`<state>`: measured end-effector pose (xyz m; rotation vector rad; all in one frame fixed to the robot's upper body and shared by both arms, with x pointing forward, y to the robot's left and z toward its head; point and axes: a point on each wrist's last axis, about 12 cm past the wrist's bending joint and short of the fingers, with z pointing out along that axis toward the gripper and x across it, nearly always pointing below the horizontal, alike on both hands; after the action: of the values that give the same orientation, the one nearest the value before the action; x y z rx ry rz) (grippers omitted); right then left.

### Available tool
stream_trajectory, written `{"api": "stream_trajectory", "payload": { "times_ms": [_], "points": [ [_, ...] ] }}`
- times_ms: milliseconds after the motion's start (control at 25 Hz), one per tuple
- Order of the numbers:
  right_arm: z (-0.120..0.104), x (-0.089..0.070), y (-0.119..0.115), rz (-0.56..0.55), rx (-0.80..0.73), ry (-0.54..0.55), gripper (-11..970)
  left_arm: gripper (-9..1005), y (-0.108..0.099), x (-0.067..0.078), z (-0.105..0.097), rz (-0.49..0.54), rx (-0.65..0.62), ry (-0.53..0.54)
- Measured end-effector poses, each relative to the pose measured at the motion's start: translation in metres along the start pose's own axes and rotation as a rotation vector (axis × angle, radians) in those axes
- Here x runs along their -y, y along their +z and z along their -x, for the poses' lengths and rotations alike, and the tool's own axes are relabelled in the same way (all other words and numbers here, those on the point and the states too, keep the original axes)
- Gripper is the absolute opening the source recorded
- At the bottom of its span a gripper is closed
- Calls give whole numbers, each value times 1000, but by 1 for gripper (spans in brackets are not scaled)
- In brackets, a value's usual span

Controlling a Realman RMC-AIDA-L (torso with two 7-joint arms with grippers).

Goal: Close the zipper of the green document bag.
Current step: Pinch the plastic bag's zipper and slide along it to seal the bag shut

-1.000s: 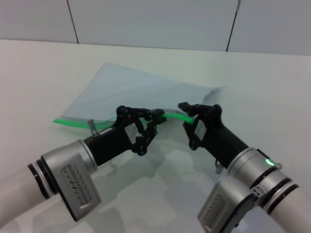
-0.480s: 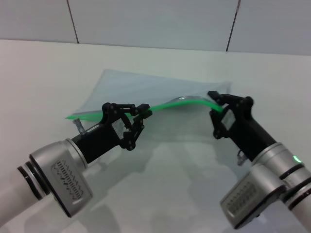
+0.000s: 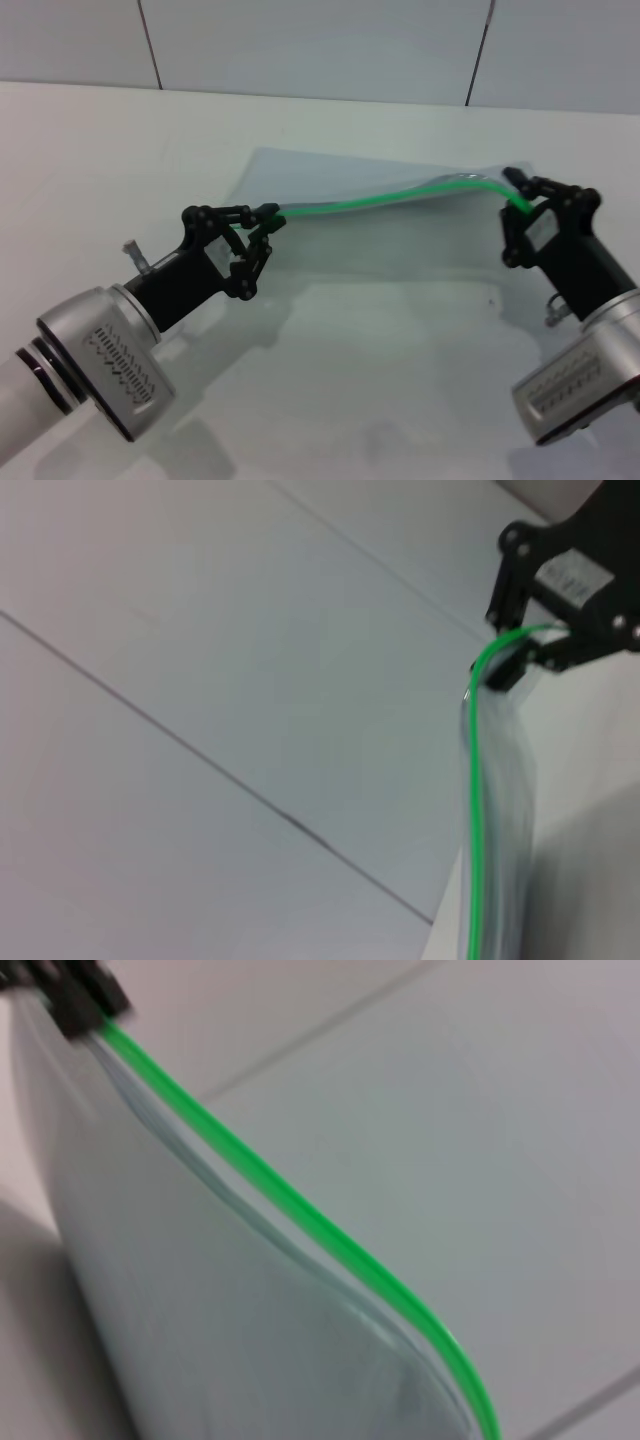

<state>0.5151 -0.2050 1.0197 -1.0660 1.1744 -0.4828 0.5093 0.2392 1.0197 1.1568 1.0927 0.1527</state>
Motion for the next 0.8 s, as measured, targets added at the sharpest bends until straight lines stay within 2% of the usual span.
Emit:
{"api": "stream_trajectory", "payload": {
  "times_ms": [360,600,720,800],
  "points": [
    [-21,13,-7,-76,-94,16,127,113,-7,-6,0,72,6,-13],
    [-30,33,-9,-278,-200,112,131,160,-8,-14,9,162,68,-53],
    [-31,41,-12,-387,-246,182,132,183,-10,-20,13,208,117,-126],
    [-31,44,-13,-423,-247,223,167,262,-11,-26,12,241,133,-197]
  ]
}}
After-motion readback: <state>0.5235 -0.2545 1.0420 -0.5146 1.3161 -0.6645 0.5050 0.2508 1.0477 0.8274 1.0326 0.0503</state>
